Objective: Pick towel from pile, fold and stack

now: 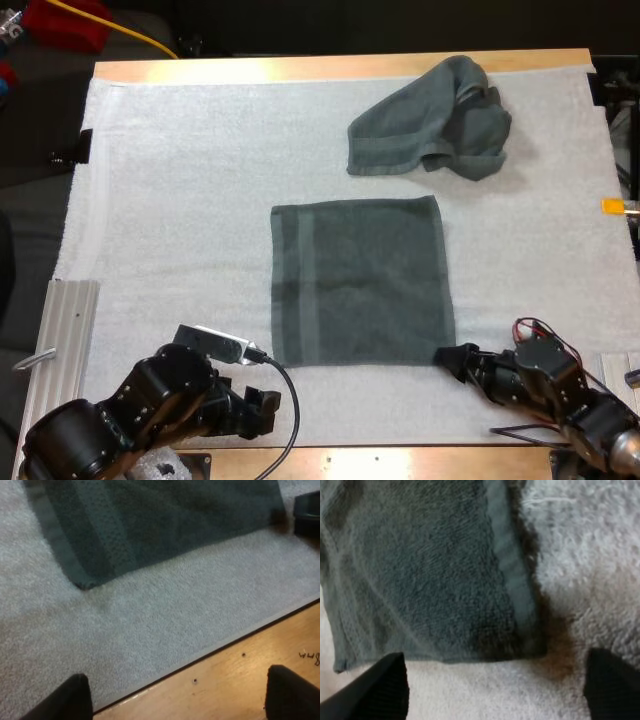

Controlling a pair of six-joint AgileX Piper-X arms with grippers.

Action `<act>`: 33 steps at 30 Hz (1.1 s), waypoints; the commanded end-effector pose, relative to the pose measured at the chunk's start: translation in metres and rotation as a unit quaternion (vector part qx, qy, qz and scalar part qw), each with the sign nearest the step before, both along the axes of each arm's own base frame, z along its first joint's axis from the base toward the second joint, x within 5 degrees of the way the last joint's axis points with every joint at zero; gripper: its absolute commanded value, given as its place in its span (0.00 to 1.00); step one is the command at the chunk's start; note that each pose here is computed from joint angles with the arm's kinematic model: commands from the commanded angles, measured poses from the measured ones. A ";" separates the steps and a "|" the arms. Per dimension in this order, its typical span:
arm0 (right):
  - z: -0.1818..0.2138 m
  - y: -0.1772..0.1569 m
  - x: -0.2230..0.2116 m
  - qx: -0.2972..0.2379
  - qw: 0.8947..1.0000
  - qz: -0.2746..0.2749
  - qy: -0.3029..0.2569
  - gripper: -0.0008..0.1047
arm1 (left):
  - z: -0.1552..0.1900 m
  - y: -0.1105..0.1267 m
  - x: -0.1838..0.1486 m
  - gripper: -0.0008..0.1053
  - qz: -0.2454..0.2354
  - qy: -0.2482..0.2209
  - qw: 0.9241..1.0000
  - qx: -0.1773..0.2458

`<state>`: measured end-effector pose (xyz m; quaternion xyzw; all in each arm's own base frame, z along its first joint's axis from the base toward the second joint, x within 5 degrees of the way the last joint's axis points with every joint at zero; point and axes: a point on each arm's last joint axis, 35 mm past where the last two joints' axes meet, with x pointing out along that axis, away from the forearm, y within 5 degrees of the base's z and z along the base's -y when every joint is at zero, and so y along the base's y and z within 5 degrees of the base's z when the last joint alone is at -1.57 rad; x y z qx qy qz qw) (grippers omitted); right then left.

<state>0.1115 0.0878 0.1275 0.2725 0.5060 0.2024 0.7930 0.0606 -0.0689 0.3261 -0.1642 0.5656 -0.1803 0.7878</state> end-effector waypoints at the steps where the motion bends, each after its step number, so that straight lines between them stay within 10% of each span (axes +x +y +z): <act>1: -0.004 0.001 0.001 0.000 1.000 -0.006 0.013 0.69 | 0.001 0.000 -0.001 0.66 0.000 -0.001 1.000 -0.007; 17: -0.019 0.010 0.014 0.027 0.999 -0.022 0.038 0.68 | 0.001 0.000 -0.001 0.66 -0.004 0.004 1.000 -0.011; 33: -0.023 0.010 0.013 0.017 0.999 -0.014 0.044 0.02 | -0.004 -0.004 0.003 0.66 0.000 -0.016 1.000 -0.013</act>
